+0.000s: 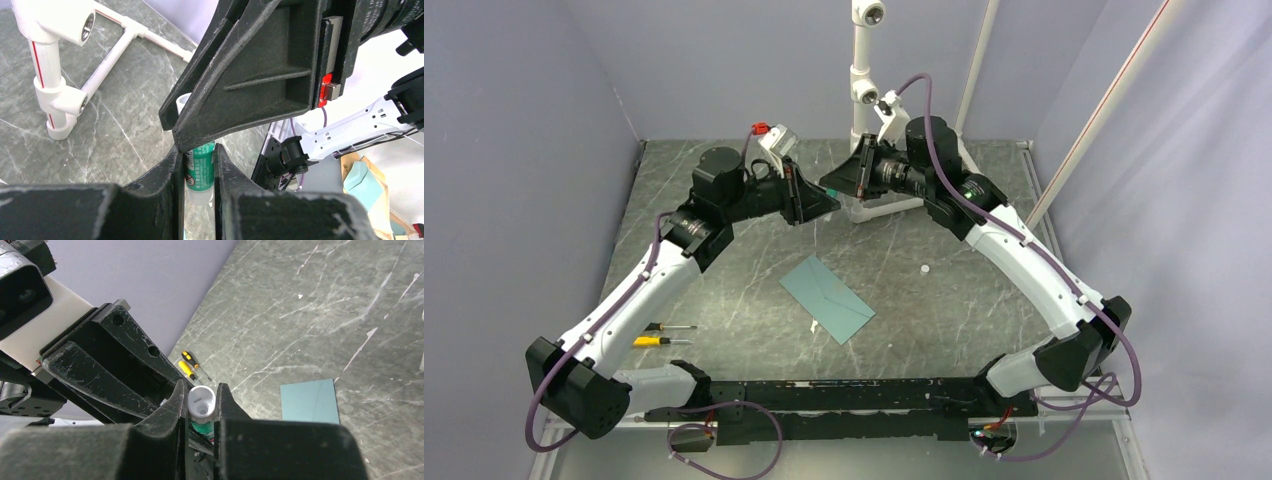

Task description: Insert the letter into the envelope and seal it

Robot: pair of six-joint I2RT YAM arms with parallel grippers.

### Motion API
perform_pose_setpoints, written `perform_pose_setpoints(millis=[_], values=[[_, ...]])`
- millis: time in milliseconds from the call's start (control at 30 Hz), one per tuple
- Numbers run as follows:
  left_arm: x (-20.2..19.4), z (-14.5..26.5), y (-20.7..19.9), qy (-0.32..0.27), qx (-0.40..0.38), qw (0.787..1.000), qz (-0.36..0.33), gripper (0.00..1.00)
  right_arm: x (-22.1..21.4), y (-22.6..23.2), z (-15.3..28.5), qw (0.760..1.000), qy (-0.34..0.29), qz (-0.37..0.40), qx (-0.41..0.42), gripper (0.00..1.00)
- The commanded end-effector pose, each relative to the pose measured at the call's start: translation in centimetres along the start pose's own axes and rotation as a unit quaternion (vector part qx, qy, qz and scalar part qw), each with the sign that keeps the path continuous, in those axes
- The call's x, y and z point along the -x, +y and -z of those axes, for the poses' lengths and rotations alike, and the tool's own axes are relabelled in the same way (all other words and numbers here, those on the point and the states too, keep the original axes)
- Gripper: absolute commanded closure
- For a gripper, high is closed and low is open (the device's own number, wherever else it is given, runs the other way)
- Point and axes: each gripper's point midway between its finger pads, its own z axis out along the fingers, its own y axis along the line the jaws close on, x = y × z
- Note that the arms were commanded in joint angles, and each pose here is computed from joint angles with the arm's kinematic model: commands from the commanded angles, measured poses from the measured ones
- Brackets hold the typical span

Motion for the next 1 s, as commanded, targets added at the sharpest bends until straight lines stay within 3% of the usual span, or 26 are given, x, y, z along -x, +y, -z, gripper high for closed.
perform_pose_setpoints(millis=[0,167,300,400,433,500,533,567,633,700,800,967], values=[[1.6,0.5,-1.1,-0.014,-0.011,0.999,-0.032,0.98,2.3,3.7,1.9,0.995,-0.031,0.024,0.087,1.0],[1.1,1.6,-4.5,0.012,-0.097,0.993,-0.067,0.98,2.0,6.2,5.0,0.97,-0.03,0.121,0.21,1.0],[-0.3,3.8,-9.5,0.057,-0.258,0.96,-0.098,0.97,-1.6,9.5,9.5,0.897,0.015,0.237,0.374,1.0],[-0.9,5.0,-10.8,0.077,-0.299,0.945,-0.108,0.98,-4.0,10.7,12.4,0.845,0.056,0.282,0.451,1.0],[-0.9,5.2,-11.0,0.08,-0.307,0.942,-0.112,0.98,-4.3,10.7,12.6,0.841,0.064,0.283,0.457,1.0],[-0.9,5.3,-11.1,0.081,-0.31,0.94,-0.115,0.98,-4.1,10.2,12.0,0.853,0.06,0.277,0.438,1.0],[-0.7,5.1,-10.8,0.075,-0.297,0.945,-0.116,0.97,-3.5,9.9,11.1,0.871,0.047,0.267,0.411,1.0],[-0.5,4.6,-10.3,0.067,-0.277,0.952,-0.116,0.98,-2.6,9.4,10.2,0.89,0.032,0.251,0.378,0.89],[-0.3,3.3,-8.1,0.052,-0.211,0.969,-0.114,0.98,-0.7,8.0,8.0,0.931,0.0,0.2,0.307,0.53],[-0.1,2.2,-5.6,0.036,-0.143,0.983,-0.11,0.98,1.4,5.6,5.8,0.967,-0.035,0.135,0.212,0.36],[0.8,1.1,-2.6,-0.002,-0.063,0.993,-0.098,0.98,3.5,1.6,3.9,0.993,-0.079,0.001,0.083,0.31],[1.7,0.4,-0.7,-0.041,-0.017,0.996,-0.075,0.98,3.6,1.4,2.4,0.994,-0.088,-0.052,0.036,0.29]])
